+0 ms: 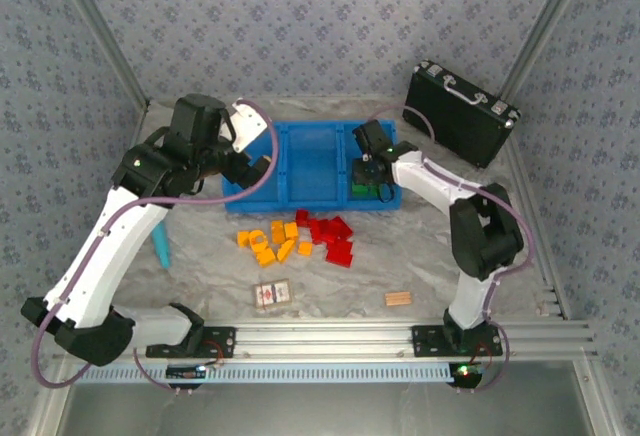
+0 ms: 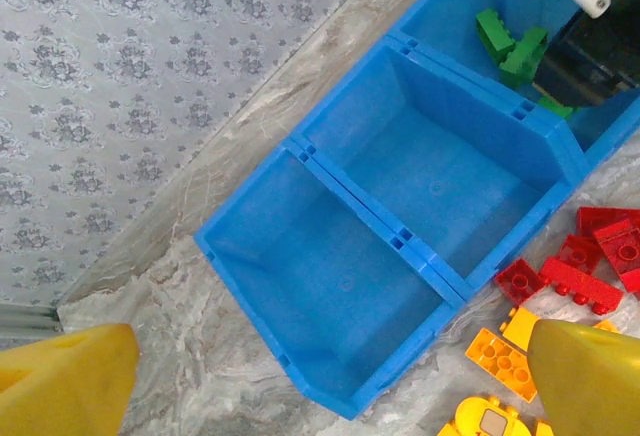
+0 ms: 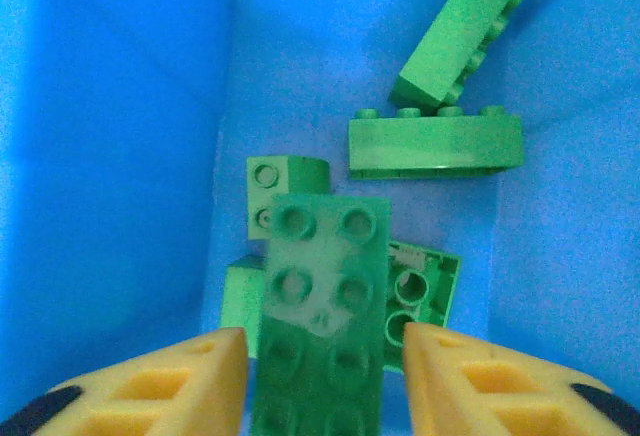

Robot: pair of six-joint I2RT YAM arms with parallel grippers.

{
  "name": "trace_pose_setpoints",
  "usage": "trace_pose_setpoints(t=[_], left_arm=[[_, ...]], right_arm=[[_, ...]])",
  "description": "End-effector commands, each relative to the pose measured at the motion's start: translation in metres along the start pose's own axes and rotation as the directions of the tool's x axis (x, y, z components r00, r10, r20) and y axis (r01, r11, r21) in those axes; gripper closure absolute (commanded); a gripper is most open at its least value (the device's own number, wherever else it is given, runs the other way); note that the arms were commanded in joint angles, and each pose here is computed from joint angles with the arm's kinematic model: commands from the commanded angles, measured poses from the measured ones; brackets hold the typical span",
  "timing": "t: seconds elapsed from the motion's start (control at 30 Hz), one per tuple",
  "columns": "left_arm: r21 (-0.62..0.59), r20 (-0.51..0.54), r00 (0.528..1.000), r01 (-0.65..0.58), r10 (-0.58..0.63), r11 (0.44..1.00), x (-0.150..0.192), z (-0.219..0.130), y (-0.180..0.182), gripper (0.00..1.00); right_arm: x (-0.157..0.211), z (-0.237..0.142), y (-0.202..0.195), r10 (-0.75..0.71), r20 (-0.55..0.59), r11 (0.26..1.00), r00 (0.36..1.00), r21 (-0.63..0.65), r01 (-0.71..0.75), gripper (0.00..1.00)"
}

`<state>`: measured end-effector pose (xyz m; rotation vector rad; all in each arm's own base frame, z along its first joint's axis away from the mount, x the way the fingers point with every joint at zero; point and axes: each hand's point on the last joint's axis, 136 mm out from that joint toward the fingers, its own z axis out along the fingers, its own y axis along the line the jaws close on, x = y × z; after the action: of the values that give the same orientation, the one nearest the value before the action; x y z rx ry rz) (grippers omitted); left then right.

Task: Sort the legos into containers by color
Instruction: Place the lego in the container, then pick up the lego from the center of the table.

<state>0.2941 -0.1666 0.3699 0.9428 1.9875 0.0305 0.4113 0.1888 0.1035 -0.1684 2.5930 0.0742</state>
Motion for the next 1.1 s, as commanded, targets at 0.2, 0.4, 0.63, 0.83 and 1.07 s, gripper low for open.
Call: trace_pose_setpoints(t=[0.2, 0.4, 0.63, 0.83, 1.07], left_arm=[[-0.019, 0.017, 1.000, -0.013, 0.013, 1.000, 0.002, -0.010, 0.002, 0.00], [-0.021, 0.032, 0.999, -0.009, 0.009, 1.000, 0.003, -0.017, 0.002, 0.00], [-0.040, 0.068, 0.998, -0.006, 0.009, 0.999, 0.010, -0.029, 0.002, 0.00], [-0.042, 0.128, 0.991, -0.035, 0.040, 0.998, 0.015, -0.040, -0.008, 0.00], [-0.139, 0.174, 0.982, -0.045, 0.069, 0.989, 0.022, -0.057, 0.001, 0.00]], right_arm=[[-0.002, -0.073, 0.007, -0.012, 0.024, 1.000, 1.000, -0.025, 0.013, 0.34], [0.050, -0.082, 0.043, 0.142, -0.075, 0.985, 0.987, -0.085, -0.148, 0.34], [0.082, -0.064, 0.078, 0.218, -0.163, 0.963, 0.962, -0.125, -0.240, 0.25], [0.078, -0.052, 0.099, 0.186, -0.175, 0.973, 0.967, -0.106, -0.207, 0.22], [0.105, -0.021, 0.111, 0.123, -0.255, 0.991, 0.959, -0.015, -0.131, 0.27]])
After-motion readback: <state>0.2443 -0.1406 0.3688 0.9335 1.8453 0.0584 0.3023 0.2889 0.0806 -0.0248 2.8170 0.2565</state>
